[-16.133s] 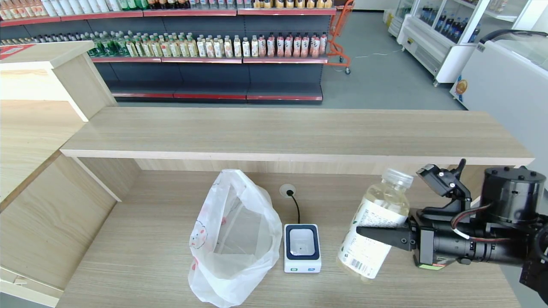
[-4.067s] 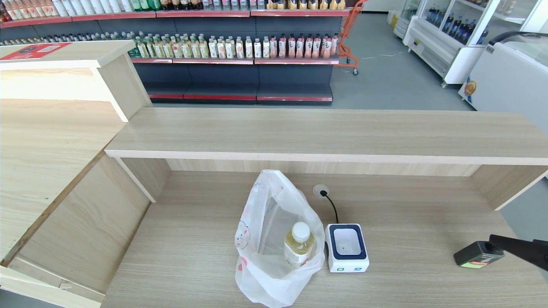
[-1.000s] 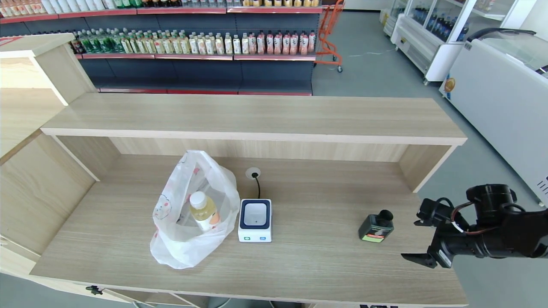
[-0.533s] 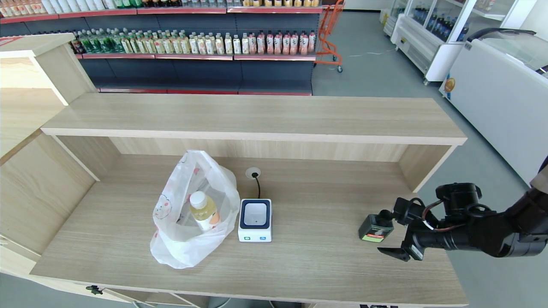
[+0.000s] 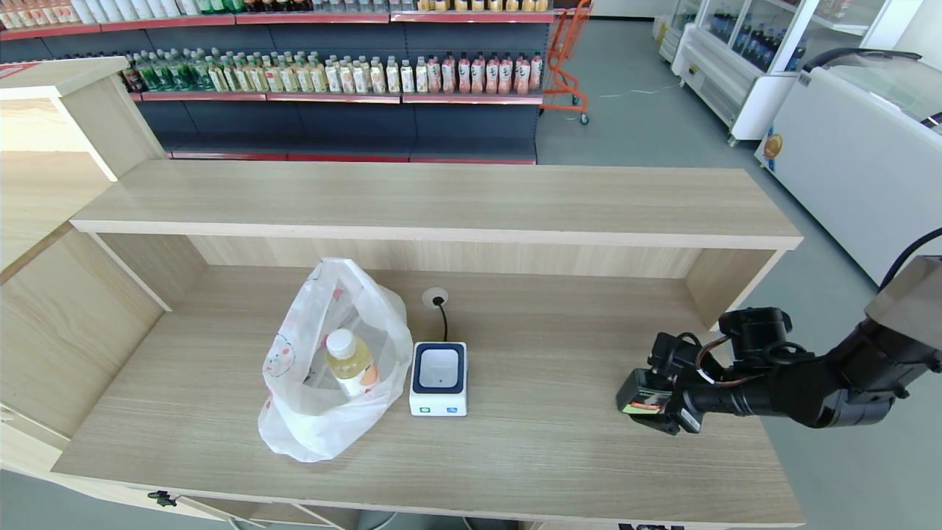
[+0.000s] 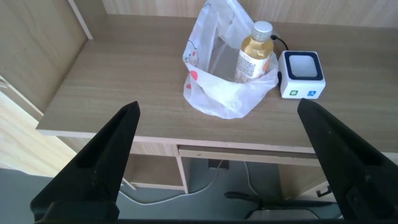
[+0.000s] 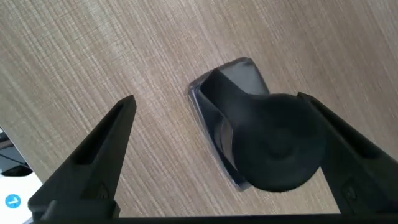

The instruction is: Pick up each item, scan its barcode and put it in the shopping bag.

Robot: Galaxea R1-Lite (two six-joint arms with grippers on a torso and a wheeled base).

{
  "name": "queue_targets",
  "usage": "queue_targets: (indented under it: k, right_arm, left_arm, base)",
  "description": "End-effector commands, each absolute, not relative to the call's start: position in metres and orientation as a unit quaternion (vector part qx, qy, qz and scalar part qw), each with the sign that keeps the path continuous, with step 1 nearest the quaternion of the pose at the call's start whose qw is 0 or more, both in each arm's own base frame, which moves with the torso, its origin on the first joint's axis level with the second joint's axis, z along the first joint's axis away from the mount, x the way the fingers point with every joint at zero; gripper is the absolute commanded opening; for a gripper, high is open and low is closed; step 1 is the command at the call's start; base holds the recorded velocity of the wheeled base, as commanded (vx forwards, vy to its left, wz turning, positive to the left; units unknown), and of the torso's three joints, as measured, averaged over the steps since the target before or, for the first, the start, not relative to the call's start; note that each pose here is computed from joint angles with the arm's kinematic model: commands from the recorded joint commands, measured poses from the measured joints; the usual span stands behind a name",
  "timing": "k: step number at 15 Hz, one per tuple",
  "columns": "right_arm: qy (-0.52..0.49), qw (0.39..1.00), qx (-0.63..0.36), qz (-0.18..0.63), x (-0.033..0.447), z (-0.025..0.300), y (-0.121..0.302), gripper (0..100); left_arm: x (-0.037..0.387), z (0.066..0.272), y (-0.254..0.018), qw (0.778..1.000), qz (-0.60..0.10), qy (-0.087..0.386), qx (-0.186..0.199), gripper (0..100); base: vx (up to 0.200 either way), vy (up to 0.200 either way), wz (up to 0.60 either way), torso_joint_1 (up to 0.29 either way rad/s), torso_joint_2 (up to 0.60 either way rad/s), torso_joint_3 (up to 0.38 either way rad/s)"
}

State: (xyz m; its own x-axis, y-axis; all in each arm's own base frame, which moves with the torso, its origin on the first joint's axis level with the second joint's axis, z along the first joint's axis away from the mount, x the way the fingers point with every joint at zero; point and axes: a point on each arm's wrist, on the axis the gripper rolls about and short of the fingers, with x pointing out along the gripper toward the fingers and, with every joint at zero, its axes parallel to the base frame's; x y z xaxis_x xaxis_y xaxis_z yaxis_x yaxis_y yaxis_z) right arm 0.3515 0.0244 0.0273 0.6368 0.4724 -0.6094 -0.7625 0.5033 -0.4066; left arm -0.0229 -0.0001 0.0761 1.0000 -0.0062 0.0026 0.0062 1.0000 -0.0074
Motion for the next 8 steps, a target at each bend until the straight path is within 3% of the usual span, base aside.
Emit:
queue_targets:
  k: [1, 7, 8]
  right_arm:
    - [0.214, 0.839, -0.336, 0.371, 0.357, 0.024, 0.029, 100]
    - [0.223, 0.831, -0.332, 0.388, 0.363, 0.007, 0.040, 100]
    - [0.224, 0.830, -0.332, 0.388, 0.363, 0.007, 0.040, 0]
  left_arm:
    - [-0.023, 0.076, 0.000, 1.000, -0.003, -0.002, -0.004, 100]
    - [-0.023, 0.076, 0.000, 1.000, -0.003, -0.002, -0.004, 100]
    - [-0.023, 0.076, 0.000, 1.000, -0.003, -0.002, -0.004, 100]
  base:
    - [0.000, 0.000, 0.00, 0.000, 0.00, 0.000]
    - [0.000, 0.000, 0.00, 0.000, 0.00, 0.000]
    - [0.000, 0.000, 0.00, 0.000, 0.00, 0.000]
